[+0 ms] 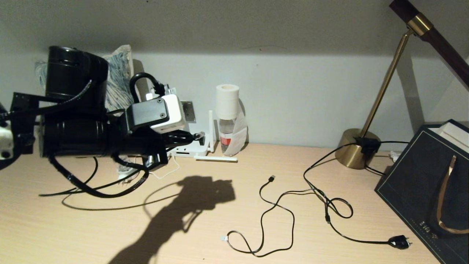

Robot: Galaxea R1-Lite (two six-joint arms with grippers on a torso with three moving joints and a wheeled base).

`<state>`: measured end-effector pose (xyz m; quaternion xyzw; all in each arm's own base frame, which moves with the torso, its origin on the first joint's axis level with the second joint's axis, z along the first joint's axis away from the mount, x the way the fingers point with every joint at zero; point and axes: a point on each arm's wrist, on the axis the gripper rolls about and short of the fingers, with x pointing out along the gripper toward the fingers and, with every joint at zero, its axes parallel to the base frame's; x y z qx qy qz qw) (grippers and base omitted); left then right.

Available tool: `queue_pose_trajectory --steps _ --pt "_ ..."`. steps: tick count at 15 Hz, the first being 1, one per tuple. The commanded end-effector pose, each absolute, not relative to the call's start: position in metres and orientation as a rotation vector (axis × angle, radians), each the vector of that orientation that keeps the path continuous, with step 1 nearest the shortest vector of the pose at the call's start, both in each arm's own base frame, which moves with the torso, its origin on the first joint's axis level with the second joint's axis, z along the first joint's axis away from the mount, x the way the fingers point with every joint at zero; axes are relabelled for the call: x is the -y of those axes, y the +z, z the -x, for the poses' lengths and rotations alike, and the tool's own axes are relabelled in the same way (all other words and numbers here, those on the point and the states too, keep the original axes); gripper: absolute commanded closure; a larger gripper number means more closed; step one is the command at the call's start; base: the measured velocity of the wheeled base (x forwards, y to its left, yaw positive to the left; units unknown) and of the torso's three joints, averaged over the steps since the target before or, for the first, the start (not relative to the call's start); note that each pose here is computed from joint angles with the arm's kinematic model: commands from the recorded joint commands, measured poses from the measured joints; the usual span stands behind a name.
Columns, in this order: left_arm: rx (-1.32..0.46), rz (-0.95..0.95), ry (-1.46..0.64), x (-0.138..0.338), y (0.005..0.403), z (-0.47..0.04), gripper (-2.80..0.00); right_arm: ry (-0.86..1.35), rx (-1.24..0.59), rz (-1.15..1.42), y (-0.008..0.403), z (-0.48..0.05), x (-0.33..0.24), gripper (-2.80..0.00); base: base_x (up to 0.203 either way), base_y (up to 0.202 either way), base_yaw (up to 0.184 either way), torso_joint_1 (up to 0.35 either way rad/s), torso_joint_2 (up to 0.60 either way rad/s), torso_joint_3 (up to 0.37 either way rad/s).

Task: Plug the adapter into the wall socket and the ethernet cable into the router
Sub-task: Pick up cable, then hand it to the other hand

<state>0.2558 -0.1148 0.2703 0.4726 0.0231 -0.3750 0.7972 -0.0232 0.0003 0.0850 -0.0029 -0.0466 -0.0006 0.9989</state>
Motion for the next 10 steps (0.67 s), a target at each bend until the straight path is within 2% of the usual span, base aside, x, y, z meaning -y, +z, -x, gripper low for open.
queue_pose_trajectory --steps 1,3,5,7,10 --pt "-0.013 -1.03 -0.852 0.134 0.271 -0.254 0.0 -0.001 0.057 0.028 0.075 0.02 0.0 0.0 0.0 0.0 0.0 0.0 0.0 0.0" --pt "0.003 -1.044 -0.858 0.141 0.273 -0.246 0.0 -0.003 0.097 0.033 0.089 0.024 0.0 0.0 0.0 0.0 0.0 0.0 0.0 0.0" --pt "0.032 -1.042 -0.868 0.145 0.277 -0.241 0.0 0.026 0.13 -0.008 0.136 0.027 0.0 0.0 0.0 0.0 0.0 0.0 0.0 0.0" --pt "0.081 -1.045 -0.918 0.167 0.277 -0.237 0.0 0.142 0.022 -0.113 0.182 0.005 -0.002 0.0 0.0 0.0 0.0 0.0 0.0 0.0" --pt "0.09 -1.053 -0.945 0.192 0.269 -0.249 0.0 0.36 -0.249 -0.264 0.236 -0.074 -0.012 0.0 0.0 0.0 0.0 0.0 0.0 0.0"
